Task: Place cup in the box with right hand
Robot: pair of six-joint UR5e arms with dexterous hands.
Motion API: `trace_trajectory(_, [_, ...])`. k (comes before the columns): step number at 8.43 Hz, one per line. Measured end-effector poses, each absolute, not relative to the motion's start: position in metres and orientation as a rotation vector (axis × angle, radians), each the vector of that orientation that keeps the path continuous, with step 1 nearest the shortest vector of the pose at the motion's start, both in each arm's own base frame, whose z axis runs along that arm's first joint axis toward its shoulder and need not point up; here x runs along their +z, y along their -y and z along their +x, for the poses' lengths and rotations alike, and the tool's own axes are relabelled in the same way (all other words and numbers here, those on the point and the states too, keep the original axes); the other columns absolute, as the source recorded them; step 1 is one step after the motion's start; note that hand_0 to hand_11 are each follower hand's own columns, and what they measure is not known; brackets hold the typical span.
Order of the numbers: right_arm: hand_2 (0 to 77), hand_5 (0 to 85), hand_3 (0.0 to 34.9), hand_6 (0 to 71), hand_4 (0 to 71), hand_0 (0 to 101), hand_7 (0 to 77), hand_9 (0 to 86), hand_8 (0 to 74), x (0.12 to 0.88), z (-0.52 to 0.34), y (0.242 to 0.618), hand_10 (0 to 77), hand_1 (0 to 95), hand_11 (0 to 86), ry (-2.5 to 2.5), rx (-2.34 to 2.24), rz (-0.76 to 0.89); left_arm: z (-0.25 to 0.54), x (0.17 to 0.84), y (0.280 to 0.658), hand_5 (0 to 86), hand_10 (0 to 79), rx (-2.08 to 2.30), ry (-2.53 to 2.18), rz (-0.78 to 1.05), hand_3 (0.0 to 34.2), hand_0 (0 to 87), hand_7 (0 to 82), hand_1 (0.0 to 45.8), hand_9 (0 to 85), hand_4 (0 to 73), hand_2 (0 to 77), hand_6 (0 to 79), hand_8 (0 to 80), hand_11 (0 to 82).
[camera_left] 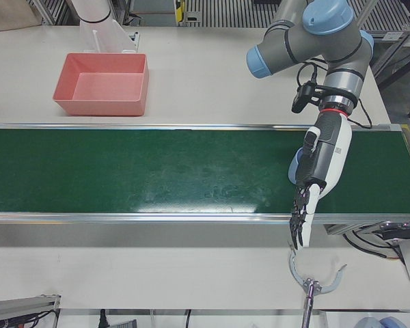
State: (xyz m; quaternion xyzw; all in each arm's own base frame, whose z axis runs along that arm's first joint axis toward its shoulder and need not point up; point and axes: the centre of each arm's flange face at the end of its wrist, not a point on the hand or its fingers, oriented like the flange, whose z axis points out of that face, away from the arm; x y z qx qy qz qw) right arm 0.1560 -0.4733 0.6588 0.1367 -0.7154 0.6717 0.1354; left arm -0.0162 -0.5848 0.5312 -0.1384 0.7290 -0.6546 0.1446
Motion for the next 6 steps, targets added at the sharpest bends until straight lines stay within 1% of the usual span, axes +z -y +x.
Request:
trace_trajectory(1, [1.6, 6.0, 0.0, 30.0, 37.1, 41, 69.8, 70.4, 44.7, 0.6583, 0.1564, 0.4729, 24.0, 0.5, 33.8, 2.074, 1.946, 0.397, -0.0162, 0.5311, 0.5848, 0.0, 0.0, -1.886, -2.101, -0.399, 0.0, 0.0, 0.0, 0.5, 0.5, 0.0, 0.5, 0.0, 0.0, 0.0])
trace_trajectory(2, [1.6, 6.0, 0.0, 30.0, 37.1, 43, 69.8, 70.4, 42.0, 0.6598, 0.1563, 0.4703, 24.0, 0.5, 33.8, 2.07, 1.949, 0.396, -0.0162, 0.5312, 0.5848, 0.0, 0.0, -1.887, -2.101, -0.399, 0.0, 0.0, 0.0, 0.5, 0.0, 0.0, 0.5, 0.0, 0.0, 0.0])
trace_trajectory(3, [1.6, 6.0, 0.0, 30.0, 37.1, 43, 69.8, 70.4, 42.0, 0.6614, 0.1564, 0.4679, 24.0, 0.5, 33.8, 2.067, 1.952, 0.397, -0.0162, 0.5312, 0.5848, 0.0, 0.0, -1.886, -2.101, -0.399, 0.0, 0.0, 0.0, 0.5, 0.5, 0.0, 0.5, 0.0, 0.0, 0.0])
trace_trajectory(4, [1.6, 6.0, 0.0, 29.5, 36.5, 45, 69.8, 70.4, 42.0, 0.662, 0.1565, 0.4667, 22.9, 0.5, 32.7, 2.066, 1.953, 0.396, -0.0162, 0.5311, 0.5848, 0.0, 0.0, -1.886, -2.101, -0.399, 0.0, 0.0, 0.0, 0.5, 0.0, 0.0, 0.5, 0.0, 0.0, 0.0])
trace_trajectory(6, [1.6, 6.0, 0.0, 29.5, 35.5, 45, 69.8, 69.3, 42.0, 0.663, 0.1564, 0.4632, 22.9, 0.5, 32.7, 2.063, 1.956, 0.396, -0.0162, 0.5309, 0.5847, 0.0, 0.0, -1.886, -2.101, -0.399, 0.0, 0.0, 0.0, 0.5, 0.0, 0.0, 0.5, 0.0, 0.0, 0.0])
